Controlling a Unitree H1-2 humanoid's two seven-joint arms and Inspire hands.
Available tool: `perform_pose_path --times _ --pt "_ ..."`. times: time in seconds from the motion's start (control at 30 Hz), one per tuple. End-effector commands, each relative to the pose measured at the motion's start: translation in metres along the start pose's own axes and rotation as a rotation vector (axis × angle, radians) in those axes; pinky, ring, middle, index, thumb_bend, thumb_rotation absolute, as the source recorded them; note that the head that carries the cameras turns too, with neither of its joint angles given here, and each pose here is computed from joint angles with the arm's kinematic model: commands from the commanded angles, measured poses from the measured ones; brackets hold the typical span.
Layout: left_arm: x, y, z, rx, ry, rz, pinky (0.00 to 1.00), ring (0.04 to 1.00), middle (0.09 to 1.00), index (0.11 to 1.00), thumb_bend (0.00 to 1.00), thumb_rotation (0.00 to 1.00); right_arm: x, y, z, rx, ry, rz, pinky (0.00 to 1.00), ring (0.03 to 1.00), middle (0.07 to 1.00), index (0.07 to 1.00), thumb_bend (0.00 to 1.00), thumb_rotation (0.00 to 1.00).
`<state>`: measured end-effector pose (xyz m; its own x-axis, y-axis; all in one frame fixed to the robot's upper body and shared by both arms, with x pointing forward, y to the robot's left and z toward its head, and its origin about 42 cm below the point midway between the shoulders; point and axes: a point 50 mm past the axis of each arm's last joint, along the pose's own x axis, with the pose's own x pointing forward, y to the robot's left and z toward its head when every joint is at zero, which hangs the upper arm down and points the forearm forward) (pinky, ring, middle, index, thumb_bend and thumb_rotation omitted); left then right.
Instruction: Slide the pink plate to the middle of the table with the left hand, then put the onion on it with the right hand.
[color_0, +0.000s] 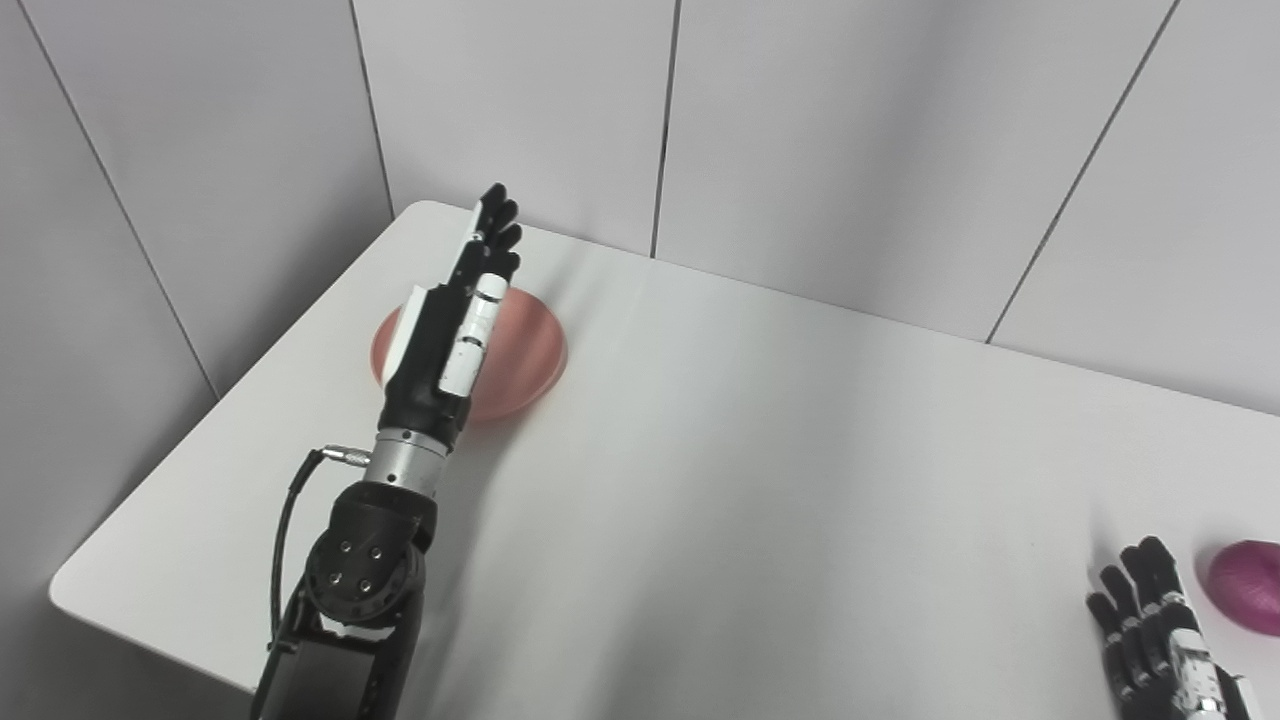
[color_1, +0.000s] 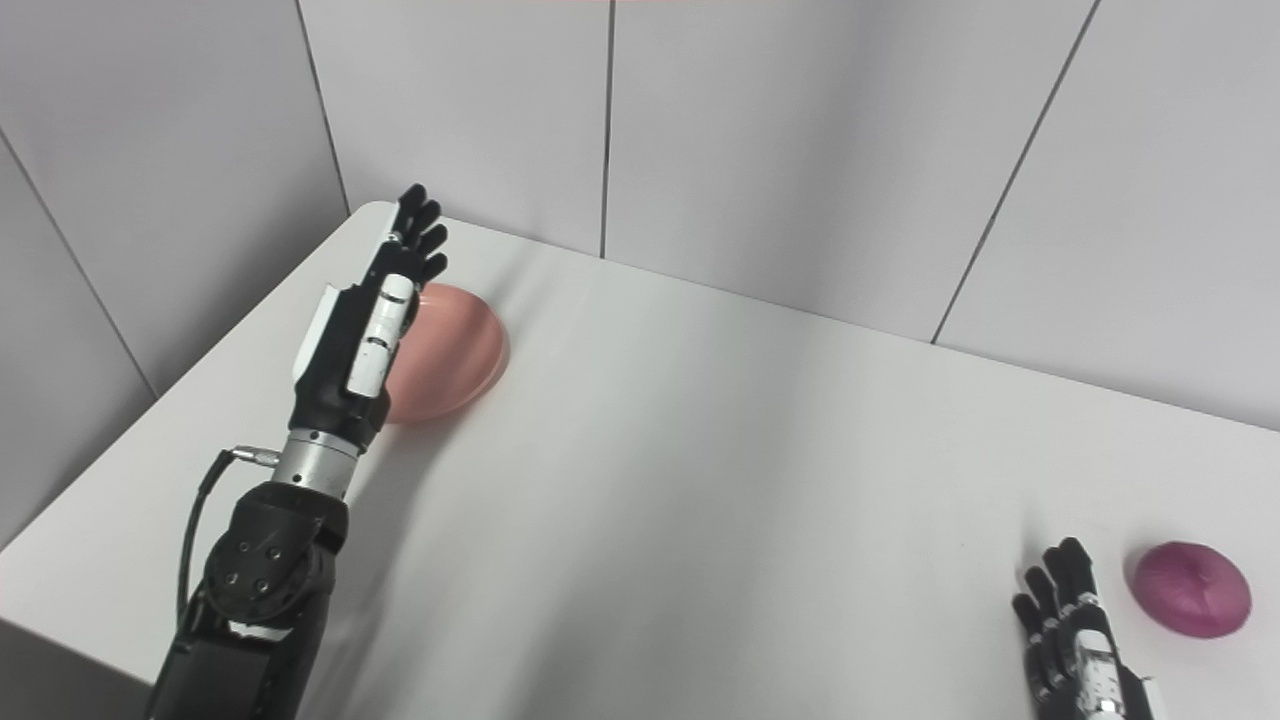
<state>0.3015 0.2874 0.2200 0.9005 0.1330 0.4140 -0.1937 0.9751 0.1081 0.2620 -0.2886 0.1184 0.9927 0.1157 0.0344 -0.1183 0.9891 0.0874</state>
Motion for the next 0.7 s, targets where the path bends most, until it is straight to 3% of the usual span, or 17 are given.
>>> perform_pose_path --times 0.0,0.67 --pt "0.014 0.003 0.020 0.023 -0.114 0.013 0.97 0.987 0.999 0.981 0.43 1.00 -0.012 -0.002 -0.025 0.034 0.121 -0.022 1.00 1.000 1.000 1.000 0.16 1.00" --pt "0.024 0.040 0.020 0.055 -0.130 0.141 0.98 0.980 0.986 0.975 0.41 1.00 -0.013 -0.004 -0.027 0.036 0.125 -0.022 1.00 1.000 1.000 1.000 0.16 1.00"
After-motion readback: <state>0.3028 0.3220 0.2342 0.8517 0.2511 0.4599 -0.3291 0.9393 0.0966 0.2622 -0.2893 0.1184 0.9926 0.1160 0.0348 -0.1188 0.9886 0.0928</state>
